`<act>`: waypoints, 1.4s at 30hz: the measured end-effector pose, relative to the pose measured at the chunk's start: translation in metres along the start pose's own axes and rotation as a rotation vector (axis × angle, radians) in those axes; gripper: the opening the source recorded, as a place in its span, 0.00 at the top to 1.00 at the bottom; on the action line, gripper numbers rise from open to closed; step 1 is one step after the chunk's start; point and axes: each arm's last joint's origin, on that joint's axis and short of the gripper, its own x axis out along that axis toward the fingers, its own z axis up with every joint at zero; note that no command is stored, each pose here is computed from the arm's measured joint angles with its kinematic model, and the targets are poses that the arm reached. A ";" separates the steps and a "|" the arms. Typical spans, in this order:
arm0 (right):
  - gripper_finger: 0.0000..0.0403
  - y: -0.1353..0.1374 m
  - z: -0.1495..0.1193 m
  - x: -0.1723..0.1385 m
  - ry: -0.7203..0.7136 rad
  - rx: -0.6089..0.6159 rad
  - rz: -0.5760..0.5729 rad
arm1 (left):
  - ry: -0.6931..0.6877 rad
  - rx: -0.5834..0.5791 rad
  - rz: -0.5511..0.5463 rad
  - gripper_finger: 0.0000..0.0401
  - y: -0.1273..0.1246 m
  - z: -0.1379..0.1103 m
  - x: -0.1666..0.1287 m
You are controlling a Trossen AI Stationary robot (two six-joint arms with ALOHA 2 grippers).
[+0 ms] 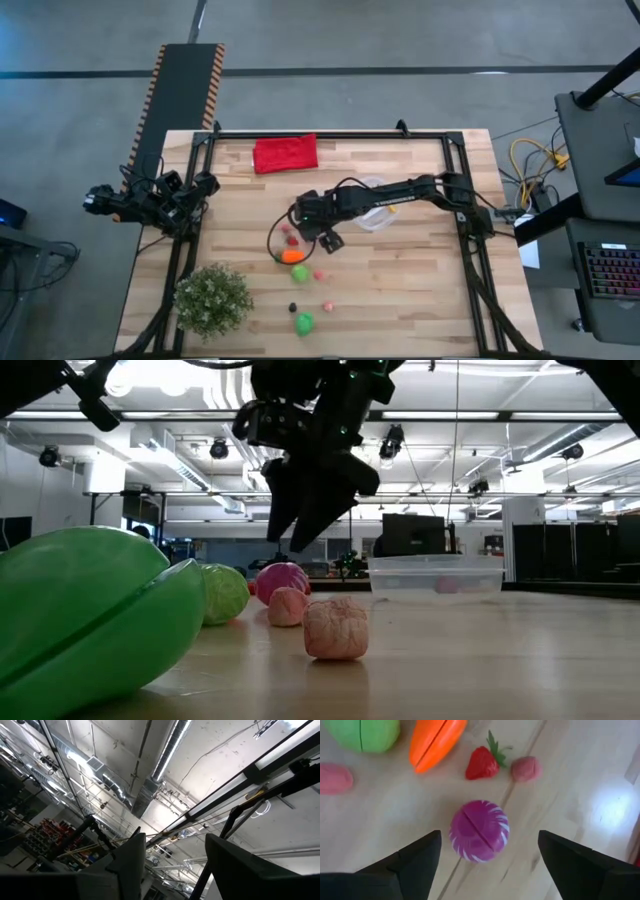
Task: Pick and placing Produce into tupperware
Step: Put the red onion into the transparent container
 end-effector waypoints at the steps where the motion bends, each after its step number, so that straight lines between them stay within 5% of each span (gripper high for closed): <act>1: 0.18 0.000 -0.001 0.001 0.002 0.002 0.001 | -0.002 0.000 0.005 0.52 0.000 0.000 0.000; 11: 0.12 0.007 -0.011 0.016 0.016 -0.003 0.001 | -0.018 0.000 0.040 0.52 0.001 0.000 0.000; 42: 0.19 0.007 -0.006 0.038 0.035 0.102 -0.013 | -0.018 0.001 0.040 0.52 0.001 0.000 0.000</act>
